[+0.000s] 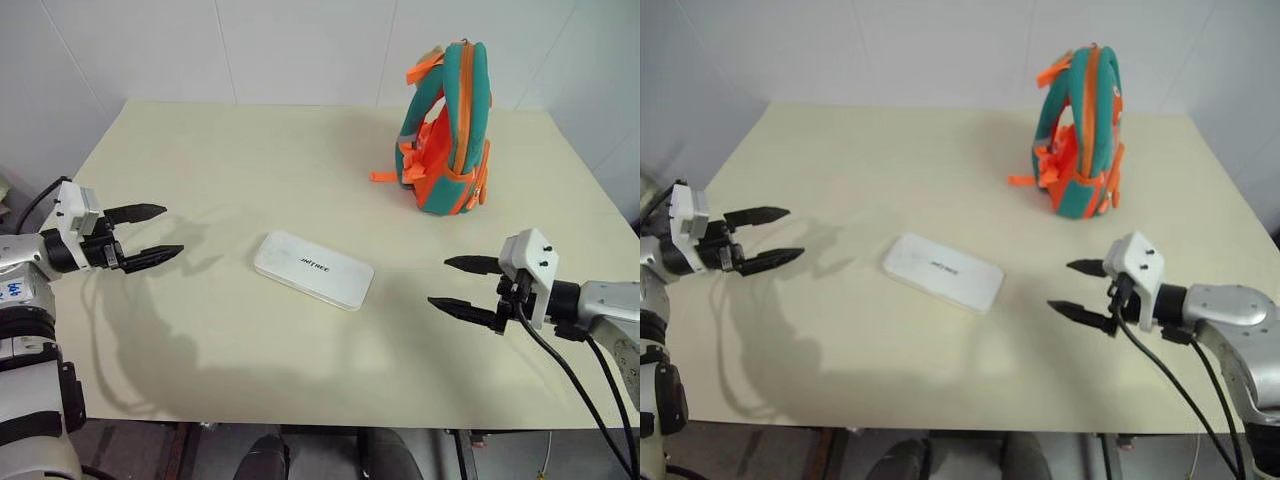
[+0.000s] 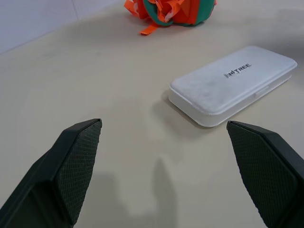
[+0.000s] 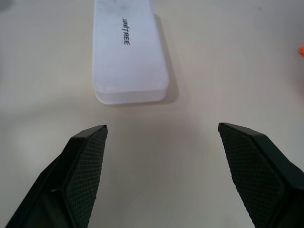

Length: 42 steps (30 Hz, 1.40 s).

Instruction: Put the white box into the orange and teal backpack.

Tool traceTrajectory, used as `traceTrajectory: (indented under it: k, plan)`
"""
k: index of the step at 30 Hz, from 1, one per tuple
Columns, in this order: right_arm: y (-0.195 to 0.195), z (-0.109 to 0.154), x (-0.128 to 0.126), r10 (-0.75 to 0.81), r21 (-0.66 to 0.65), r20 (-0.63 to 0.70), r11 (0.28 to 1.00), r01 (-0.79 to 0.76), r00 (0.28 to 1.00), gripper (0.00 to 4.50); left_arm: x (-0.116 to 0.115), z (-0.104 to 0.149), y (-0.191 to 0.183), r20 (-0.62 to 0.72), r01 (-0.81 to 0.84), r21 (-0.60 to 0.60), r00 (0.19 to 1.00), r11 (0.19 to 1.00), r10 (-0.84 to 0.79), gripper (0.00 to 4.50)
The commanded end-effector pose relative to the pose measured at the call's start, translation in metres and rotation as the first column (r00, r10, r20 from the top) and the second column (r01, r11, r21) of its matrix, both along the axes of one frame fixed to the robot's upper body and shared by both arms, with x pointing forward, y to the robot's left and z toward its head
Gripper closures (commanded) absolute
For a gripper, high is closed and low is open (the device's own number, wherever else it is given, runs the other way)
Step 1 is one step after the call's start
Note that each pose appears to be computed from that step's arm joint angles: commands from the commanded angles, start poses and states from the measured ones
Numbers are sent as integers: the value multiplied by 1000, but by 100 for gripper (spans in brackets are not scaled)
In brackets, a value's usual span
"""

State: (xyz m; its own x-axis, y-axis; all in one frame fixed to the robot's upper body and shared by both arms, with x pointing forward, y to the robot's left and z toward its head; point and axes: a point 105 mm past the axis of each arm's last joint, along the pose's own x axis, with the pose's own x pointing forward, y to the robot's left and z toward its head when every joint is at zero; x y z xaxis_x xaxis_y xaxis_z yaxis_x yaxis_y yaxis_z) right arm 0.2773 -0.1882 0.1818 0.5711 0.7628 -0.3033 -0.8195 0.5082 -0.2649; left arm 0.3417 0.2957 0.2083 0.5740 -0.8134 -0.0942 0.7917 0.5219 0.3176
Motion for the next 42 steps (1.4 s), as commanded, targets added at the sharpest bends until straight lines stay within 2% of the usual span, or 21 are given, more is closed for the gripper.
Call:
traceTrajectory:
  k: [1, 9, 13, 19, 20, 22, 33, 34, 42]
  plan:
    - [9, 15, -1, 48, 4, 62, 999, -48, 997, 4, 0, 18, 2, 60, -2, 22, 998, 1000, 0, 0]
    - [24, 9, 12, 69, 29, 74, 997, -71, 995, 4, -1, 4, -6, 35, 25, 10, 999, 1000, -25, 0]
    - [27, 11, 13, 63, 28, 82, 997, -66, 995, 4, 2, 9, -7, 51, 11, -1, 999, 1000, -11, 0]
    - [20, 13, 29, -50, 0, 153, 999, 51, 987, 4, 8, 4, -11, 49, -4, -10, 999, 1000, 4, 0]
    - [20, 15, 30, -67, 7, 174, 998, 67, 982, 20, 8, 2, -13, 46, 2, -15, 999, 1000, -2, 38]
    - [24, 15, 26, -63, 20, 170, 998, 61, 983, 65, 10, -2, -14, 31, -6, -13, 999, 1000, 7, 84]
    - [34, -7, 22, -122, 6, 125, 992, 122, 985, 437, 25, -12, -26, -10, -31, 6, 999, 999, 31, 433]
    - [35, -8, 22, -136, 4, 127, 991, 136, 983, 438, 26, -13, -30, -10, -17, -2, 1000, 1000, 17, 450]
    - [40, -24, 31, -226, -13, 98, 974, 228, 969, 438, 40, -33, -49, -64, -22, 9, 998, 1000, 22, 450]
